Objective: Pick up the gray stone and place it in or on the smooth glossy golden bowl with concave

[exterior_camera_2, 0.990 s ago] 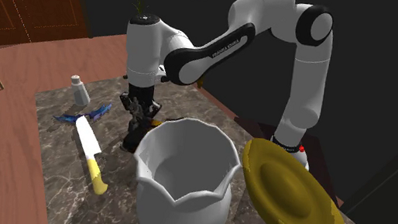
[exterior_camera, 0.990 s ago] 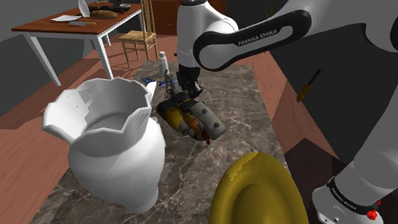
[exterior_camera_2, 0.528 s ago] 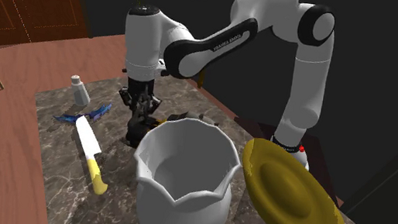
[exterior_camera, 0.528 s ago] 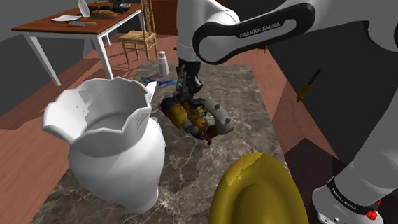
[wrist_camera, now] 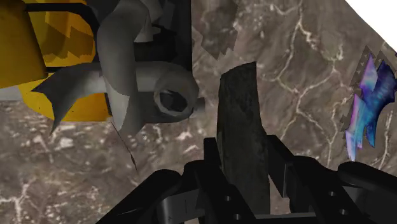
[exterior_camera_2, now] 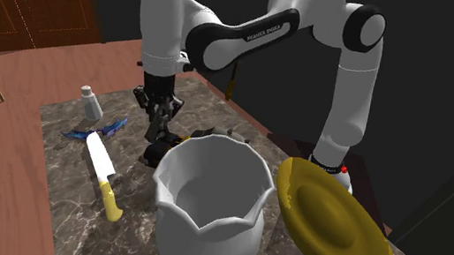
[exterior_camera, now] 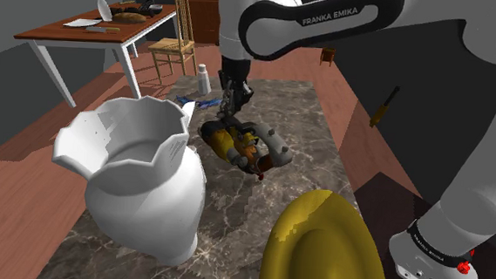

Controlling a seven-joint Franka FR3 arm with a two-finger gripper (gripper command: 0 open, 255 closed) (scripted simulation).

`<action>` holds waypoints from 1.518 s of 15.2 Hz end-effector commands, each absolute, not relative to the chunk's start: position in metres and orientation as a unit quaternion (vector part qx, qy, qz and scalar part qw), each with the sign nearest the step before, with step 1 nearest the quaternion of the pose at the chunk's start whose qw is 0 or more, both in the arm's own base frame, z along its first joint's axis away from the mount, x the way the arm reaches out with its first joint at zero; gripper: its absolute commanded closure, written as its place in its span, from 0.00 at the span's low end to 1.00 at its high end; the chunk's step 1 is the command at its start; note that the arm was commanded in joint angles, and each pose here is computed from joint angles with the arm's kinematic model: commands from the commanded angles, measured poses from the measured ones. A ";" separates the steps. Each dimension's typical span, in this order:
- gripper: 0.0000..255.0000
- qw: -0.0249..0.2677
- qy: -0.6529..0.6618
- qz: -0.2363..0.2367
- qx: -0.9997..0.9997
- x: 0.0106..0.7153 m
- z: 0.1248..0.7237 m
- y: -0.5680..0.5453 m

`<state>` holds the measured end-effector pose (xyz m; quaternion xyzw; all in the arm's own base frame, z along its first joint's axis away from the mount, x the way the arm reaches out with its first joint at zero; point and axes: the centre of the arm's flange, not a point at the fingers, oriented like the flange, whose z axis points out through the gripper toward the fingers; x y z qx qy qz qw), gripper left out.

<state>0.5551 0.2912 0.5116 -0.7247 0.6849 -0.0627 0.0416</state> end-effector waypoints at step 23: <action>1.00 0.041 0.685 -0.063 -0.725 0.517 0.619 0.303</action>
